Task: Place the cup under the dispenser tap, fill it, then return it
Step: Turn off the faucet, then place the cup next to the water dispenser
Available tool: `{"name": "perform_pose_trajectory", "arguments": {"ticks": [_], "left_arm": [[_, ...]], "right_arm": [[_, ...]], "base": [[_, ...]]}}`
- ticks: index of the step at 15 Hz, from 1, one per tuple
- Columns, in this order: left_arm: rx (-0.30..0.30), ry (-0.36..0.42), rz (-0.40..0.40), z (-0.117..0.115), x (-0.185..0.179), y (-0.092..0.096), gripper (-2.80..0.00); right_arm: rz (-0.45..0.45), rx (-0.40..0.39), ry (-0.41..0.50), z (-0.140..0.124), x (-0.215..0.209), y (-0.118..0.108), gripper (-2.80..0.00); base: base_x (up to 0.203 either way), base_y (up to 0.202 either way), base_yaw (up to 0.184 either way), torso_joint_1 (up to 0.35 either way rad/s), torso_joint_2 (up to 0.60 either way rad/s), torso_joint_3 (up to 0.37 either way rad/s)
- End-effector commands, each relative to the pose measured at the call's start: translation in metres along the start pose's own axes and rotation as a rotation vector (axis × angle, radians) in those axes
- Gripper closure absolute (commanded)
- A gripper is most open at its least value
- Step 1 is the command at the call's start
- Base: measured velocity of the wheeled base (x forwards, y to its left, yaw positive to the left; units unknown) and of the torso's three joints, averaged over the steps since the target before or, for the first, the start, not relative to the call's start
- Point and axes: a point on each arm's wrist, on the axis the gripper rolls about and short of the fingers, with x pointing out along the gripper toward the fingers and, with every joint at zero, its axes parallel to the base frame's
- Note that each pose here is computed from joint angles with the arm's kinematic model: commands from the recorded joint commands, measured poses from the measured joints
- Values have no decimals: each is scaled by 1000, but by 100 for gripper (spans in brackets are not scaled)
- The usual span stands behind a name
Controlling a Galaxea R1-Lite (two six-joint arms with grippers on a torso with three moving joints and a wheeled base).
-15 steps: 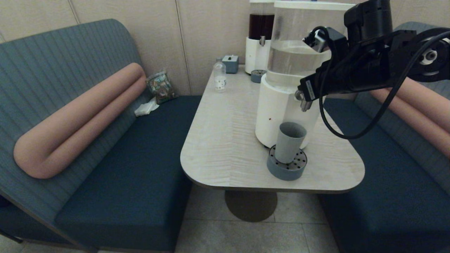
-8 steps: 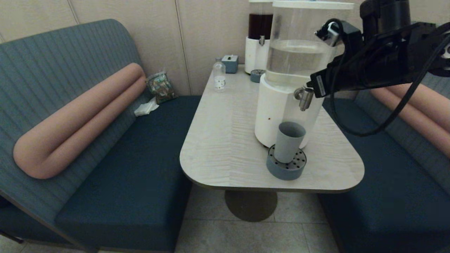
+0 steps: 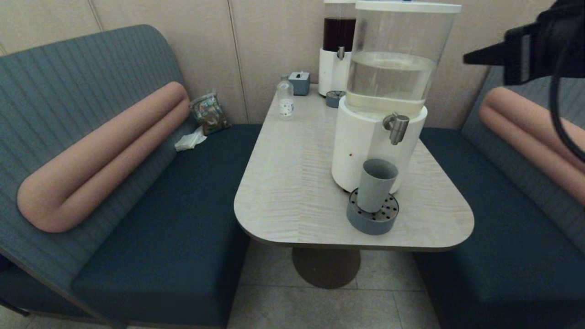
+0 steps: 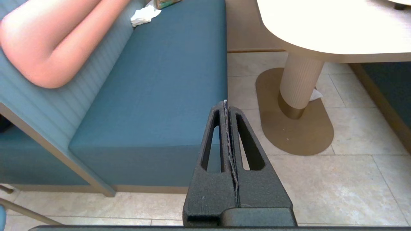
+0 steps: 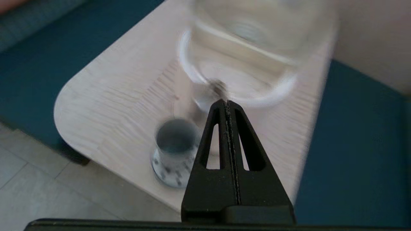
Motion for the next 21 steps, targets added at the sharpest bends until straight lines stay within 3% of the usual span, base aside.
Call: {"name": "perform_pose_trajectory", "arguments": {"ticks": [1, 5, 9, 12, 15, 17, 21], "left_arm": [[0, 0, 0, 0, 0, 0, 0], [0, 0, 0, 0, 0, 0, 0], [0, 0, 1, 0, 0, 0, 0], [0, 0, 0, 0, 0, 0, 0], [0, 0, 1, 0, 0, 0, 0], [0, 0, 0, 0, 0, 0, 0], [0, 0, 0, 0, 0, 0, 0]], "right_arm": [[-51, 7, -111, 5, -76, -9, 0], [-206, 31, -174, -34, -174, -11, 0], [-280, 66, -179, -124, -242, 17, 0], [-336, 91, -130, -201, -253, 37, 0], [-428, 164, -12, -248, -238, 47, 0], [-422, 177, 41, -276, -230, 52, 0], [-366, 165, 9, -322, -228, 63, 0]], "base": [[0, 0, 0, 0, 0, 0], [0, 0, 0, 0, 0, 0], [0, 0, 0, 0, 0, 0], [0, 0, 0, 0, 0, 0], [0, 0, 0, 0, 0, 0], [0, 0, 0, 0, 0, 0], [0, 0, 0, 0, 0, 0]]}}
